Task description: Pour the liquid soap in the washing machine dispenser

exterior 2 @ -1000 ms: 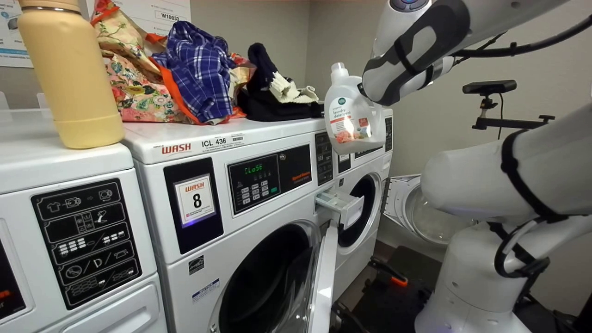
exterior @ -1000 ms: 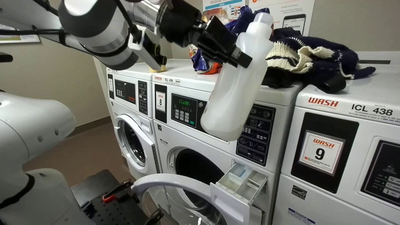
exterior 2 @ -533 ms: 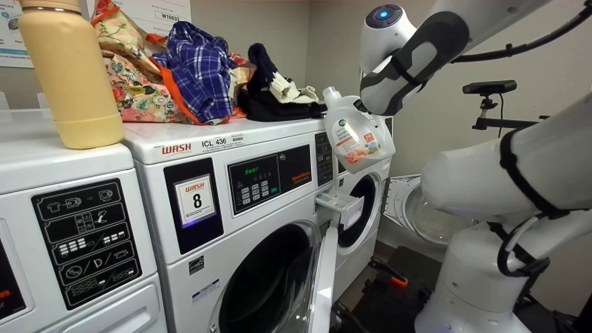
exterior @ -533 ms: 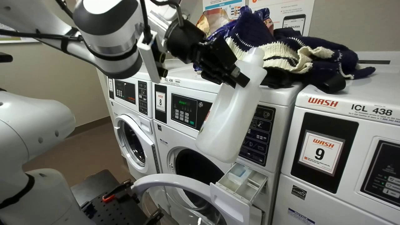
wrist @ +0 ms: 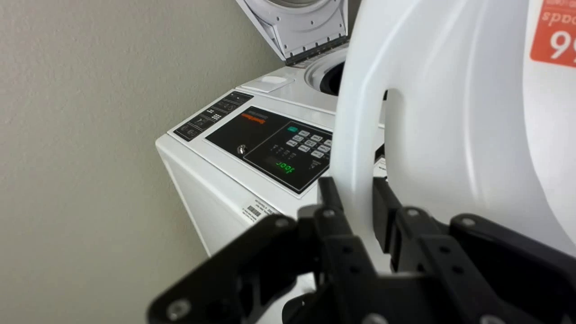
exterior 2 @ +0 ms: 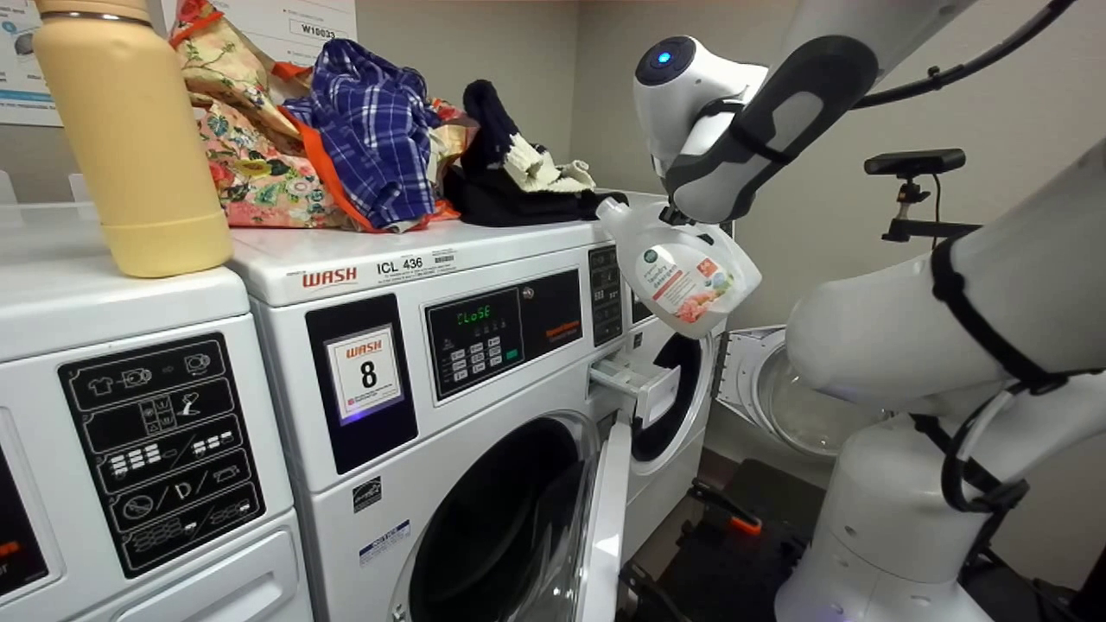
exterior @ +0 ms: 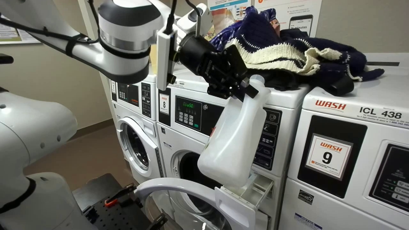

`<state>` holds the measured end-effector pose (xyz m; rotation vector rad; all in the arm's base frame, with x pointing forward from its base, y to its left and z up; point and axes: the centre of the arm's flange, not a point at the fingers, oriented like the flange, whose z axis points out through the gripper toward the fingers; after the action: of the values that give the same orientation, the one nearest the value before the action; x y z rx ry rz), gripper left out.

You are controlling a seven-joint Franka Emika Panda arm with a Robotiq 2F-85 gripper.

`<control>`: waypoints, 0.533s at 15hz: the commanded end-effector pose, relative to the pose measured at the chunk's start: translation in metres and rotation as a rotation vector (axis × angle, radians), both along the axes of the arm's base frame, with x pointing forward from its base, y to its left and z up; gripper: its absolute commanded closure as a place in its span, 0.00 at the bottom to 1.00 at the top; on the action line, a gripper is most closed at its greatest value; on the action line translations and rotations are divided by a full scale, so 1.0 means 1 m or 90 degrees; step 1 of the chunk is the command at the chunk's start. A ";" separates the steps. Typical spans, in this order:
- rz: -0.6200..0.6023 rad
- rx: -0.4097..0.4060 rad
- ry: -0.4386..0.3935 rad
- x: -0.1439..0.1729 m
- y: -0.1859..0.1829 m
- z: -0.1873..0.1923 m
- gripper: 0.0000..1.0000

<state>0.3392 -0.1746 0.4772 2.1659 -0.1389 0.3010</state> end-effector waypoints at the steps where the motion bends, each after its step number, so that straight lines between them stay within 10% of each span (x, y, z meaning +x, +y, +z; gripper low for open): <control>1: 0.005 -0.037 0.069 0.004 -0.015 0.017 0.94; 8: 0.028 -0.036 0.206 0.000 -0.032 -0.014 0.94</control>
<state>0.3291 -0.2014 0.4530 2.1525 0.0328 0.0349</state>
